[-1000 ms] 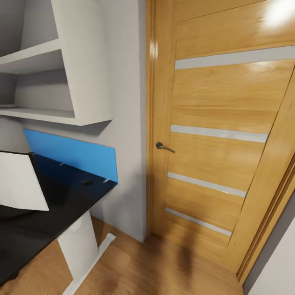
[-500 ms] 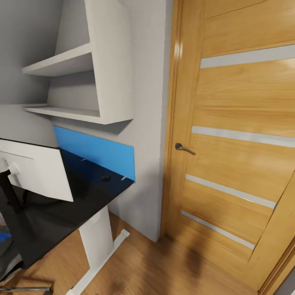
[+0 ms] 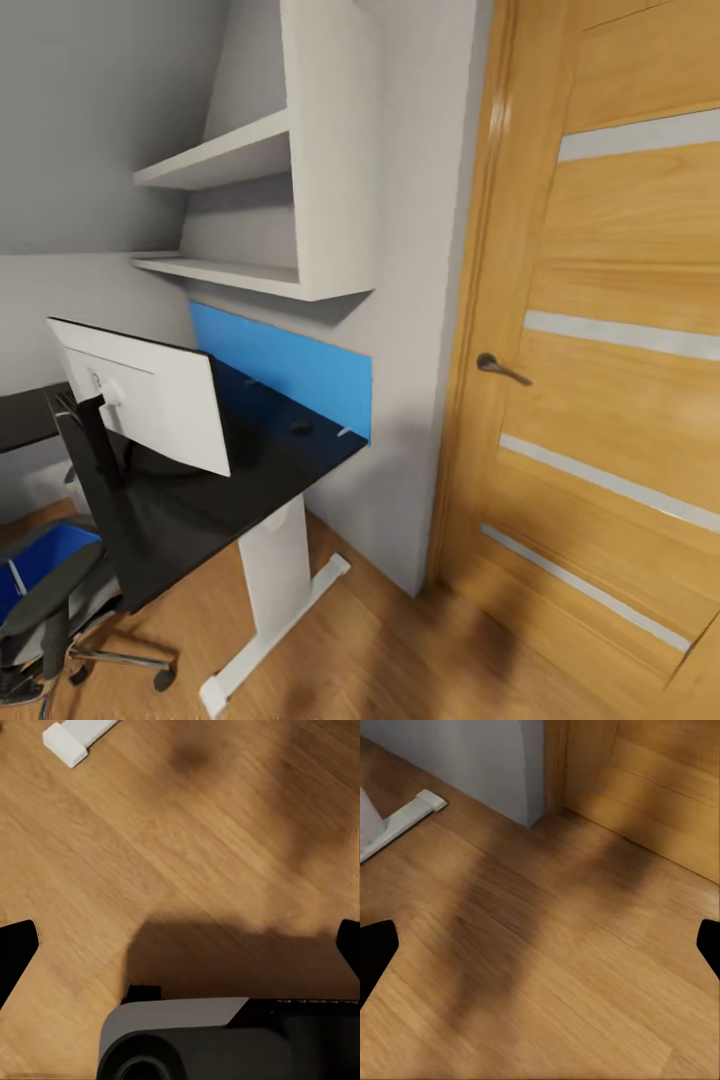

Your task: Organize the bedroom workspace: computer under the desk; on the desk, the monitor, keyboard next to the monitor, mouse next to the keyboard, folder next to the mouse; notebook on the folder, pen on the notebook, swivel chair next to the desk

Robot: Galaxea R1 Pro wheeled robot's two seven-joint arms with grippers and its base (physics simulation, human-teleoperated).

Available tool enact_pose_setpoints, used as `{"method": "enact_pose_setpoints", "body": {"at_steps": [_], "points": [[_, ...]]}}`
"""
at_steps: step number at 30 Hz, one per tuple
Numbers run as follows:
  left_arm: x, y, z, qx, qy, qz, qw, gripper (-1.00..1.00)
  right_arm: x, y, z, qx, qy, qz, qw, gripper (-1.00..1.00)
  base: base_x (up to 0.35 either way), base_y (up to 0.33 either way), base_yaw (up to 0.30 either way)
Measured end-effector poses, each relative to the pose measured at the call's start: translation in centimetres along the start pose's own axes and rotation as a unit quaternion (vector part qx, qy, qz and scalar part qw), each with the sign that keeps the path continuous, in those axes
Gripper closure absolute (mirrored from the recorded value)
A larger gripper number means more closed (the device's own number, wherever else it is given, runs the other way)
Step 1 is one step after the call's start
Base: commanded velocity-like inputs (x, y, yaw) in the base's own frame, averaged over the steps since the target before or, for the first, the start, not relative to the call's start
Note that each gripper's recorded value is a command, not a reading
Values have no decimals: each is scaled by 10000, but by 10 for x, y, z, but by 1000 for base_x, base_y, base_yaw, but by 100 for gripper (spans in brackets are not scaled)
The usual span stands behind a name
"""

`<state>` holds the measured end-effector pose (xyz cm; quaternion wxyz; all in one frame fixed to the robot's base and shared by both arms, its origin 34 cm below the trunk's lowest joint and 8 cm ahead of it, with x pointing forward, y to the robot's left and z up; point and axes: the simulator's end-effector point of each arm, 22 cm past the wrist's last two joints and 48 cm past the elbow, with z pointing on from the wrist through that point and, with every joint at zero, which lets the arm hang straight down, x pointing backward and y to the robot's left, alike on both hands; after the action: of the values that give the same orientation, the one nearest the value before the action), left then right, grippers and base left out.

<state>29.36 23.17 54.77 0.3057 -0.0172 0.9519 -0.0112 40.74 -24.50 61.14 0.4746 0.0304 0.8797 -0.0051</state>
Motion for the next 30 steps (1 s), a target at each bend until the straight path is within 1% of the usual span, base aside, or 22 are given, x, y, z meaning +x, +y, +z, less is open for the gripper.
{"method": "enact_pose_setpoints", "body": {"at_steps": [5,9,10,11,14,17,21,30], "points": [[-4,1,0,-29,-109,-19,9999,-100,0,-4,0,55,-6,29,10000,-100,0,0,285],[-5,6,-1,-125,-139,-142,9997,-100,0,-5,0,73,-12,32,10000,-100,0,0,283],[-5,8,-1,-155,-141,-184,9996,-100,0,-5,0,76,-14,31,10000,-100,0,0,282],[-5,11,-1,-217,-145,-272,9993,-100,-1,-6,0,78,-30,29,10000,-100,0,0,282],[-5,15,-1,-290,-140,-377,9988,-100,-2,-6,0,80,-67,27,9999,-100,0,0,281],[-4,19,-1,-362,-135,-462,9982,-100,-9,-6,-1,79,-223,26,9997,-100,0,0,281],[-4,21,-1,-376,-144,-472,9981,-100,-12,-7,-1,75,-309,23,9995,-100,0,0,281],[-6,23,-2,-401,-214,-470,9979,-100,-11,-6,-2,68,-303,20,9995,-100,0,0,281]]}}
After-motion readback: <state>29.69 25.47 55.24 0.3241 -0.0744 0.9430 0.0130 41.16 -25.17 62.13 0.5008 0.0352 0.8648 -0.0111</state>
